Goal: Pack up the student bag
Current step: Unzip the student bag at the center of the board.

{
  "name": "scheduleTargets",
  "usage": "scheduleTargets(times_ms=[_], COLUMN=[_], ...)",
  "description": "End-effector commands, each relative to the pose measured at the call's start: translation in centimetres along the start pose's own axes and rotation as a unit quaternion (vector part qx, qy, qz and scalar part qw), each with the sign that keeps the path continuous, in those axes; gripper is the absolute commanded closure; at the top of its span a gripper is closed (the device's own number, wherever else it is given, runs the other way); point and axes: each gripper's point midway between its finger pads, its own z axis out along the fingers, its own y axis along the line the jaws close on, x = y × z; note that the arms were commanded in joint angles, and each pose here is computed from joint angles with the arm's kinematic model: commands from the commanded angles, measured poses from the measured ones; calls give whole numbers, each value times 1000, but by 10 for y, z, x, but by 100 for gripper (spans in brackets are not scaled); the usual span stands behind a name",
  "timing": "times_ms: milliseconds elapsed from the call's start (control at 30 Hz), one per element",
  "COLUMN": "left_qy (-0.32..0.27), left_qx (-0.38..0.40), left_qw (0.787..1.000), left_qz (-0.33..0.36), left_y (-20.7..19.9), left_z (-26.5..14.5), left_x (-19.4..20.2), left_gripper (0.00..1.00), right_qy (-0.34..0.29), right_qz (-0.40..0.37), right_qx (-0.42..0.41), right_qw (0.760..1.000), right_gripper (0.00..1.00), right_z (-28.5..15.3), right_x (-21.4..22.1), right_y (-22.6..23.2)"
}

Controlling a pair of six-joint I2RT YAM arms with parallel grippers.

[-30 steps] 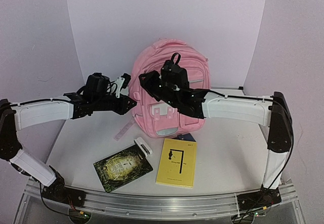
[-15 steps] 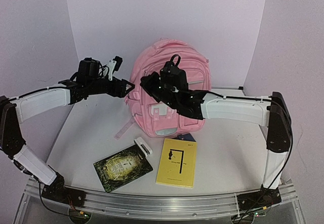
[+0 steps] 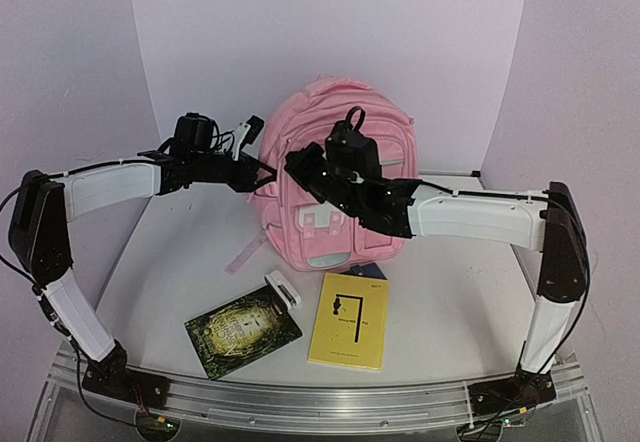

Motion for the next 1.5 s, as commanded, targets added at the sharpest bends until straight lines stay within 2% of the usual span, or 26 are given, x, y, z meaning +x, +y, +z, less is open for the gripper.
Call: scheduleTargets(times_ms=[0, 133, 233, 333, 433, 633, 800, 933, 1167, 1467], left_qy=[-32, -42, -54, -55, -37, -25, -21, -15, -17, -17], left_qx=[34, 58, 65, 74, 93, 107, 124, 125, 118, 105], left_qw=[999, 997, 996, 996, 995, 994, 992, 992, 993, 994], left_qz=[24, 9, 1, -5, -20, -21, -18, -13, -2, 8], left_y=[-16, -29, -39, -48, -56, -66, -76, -80, -82, -83], left_z=[-5, -13, -25, -36, -39, -47, -51, -51, -55, -61], left_x=[-19, -19, -21, -23, -19, -16, -17, -16, -19, -20], left_gripper=[76, 97, 100, 100, 100, 100, 100, 100, 100, 100], right_qy=[-29, -14, -2, 6, -2, -5, 6, 8, 12, 0], right_qz=[-45, -164, -289, -425, -527, -671, -740, -788, -840, -884], right_qx=[-54, -78, -86, -82, -60, -29, -67, -62, -31, 78], right_qw=[997, 983, 953, 902, 848, 741, 669, 612, 542, 461], right_gripper=[94, 68, 59, 54, 52, 50, 48, 47, 46, 51], right_z=[-18, -28, -44, -60, -75, -78, -73, -62, -36, -20], right_x=[-35, -34, -33, -31, -36, -29, 0, 20, 32, 11], right_y=[44, 60, 62, 57, 50, 41, 48, 49, 39, 20])
